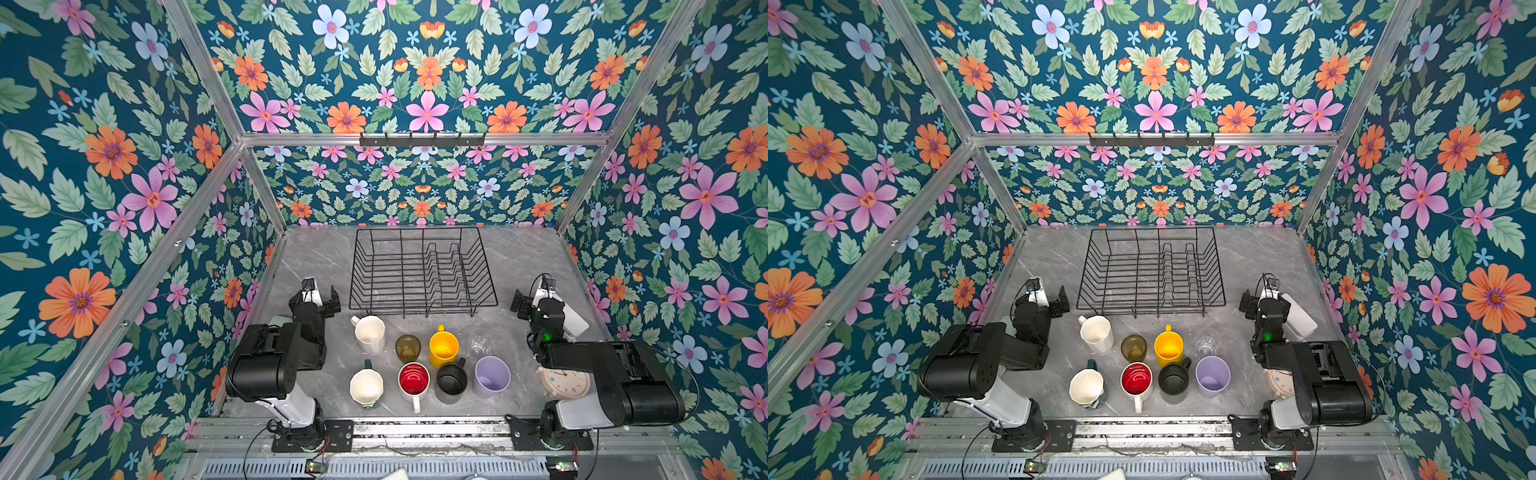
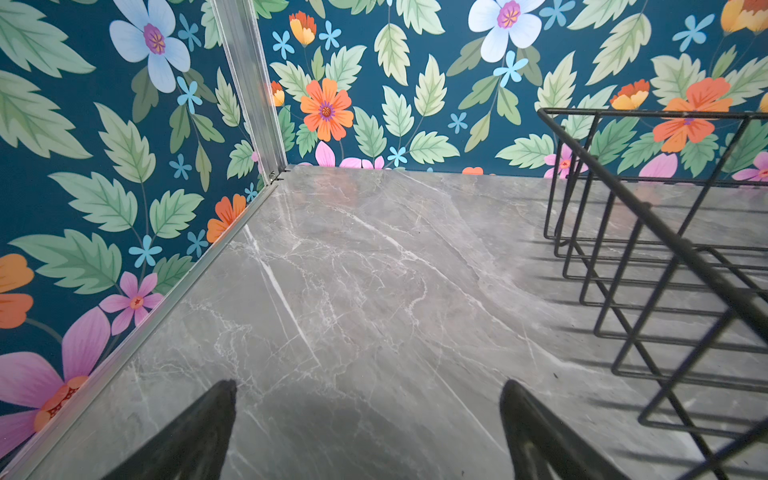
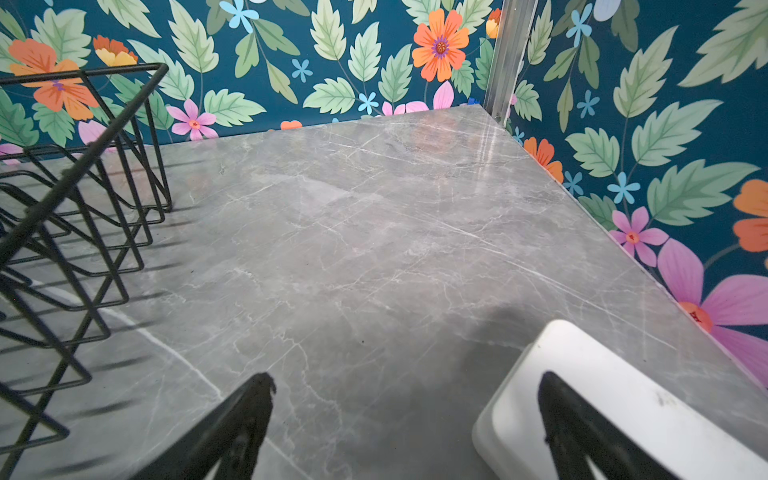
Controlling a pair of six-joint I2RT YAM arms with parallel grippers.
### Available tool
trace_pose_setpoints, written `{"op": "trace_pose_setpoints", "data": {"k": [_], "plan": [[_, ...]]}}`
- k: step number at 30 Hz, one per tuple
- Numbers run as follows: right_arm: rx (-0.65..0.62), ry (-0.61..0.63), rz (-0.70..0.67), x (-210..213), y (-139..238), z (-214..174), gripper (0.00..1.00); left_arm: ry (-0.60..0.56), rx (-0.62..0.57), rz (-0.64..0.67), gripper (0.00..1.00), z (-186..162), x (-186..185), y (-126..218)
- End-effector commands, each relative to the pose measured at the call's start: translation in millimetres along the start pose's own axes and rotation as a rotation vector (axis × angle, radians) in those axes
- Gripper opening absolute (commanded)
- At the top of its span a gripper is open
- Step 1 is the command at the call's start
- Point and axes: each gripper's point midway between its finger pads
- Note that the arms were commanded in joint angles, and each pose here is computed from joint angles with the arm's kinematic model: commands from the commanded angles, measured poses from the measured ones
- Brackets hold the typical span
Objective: Load the cups into the dish rack
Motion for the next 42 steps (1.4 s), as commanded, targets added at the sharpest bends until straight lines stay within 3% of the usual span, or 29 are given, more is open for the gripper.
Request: {"op": "trace_pose_setpoints", "data": {"k": [1,11,17,18,20,22,24,27,34,37,42], "plan": [[-0.009,-0.013,-0.007,-1,-1,3,0.99,0.012,-0.025,0.002,1.00,6,0,0],[-0.020,-0.010,-0.012,-2,1,4,0.99,0.038,-0.053,0.042,1.00,10,8,6],[0.041,0.036,-0.055,1,5,20,0.99,0.080,-0.122,0.148,1.00,48,29,32],[0.078,0.041,-0.082,0,7,27,0.99,0.141,-0.123,0.197,1.00,58,38,37],[0.126,-0.066,-0.164,-9,18,44,0.99,0.262,-0.108,0.248,1.00,75,48,43],[0.164,-0.259,-0.259,-22,35,58,0.99,0.339,-0.118,0.195,1.00,91,41,47],[0.166,-0.348,-0.244,-21,43,68,0.99,0.385,-0.104,0.122,1.00,98,30,49],[0.170,-0.347,-0.071,3,44,76,0.99,0.423,0.018,0.045,0.97,96,13,50],[0.230,-0.285,0.065,29,49,96,0.99,0.444,0.520,-0.050,0.88,54,-19,84],[0.280,-0.264,0.061,31,47,92,0.99,0.472,0.624,-0.084,0.83,41,-26,108],[0.321,-0.248,0.099,41,45,87,0.98,0.474,0.698,-0.096,0.79,38,-26,144]]}}
Point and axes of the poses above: each gripper's point midway between its finger pads, its own y axis back along the fingers, its own x axis along the line the jaws close on, z = x × y
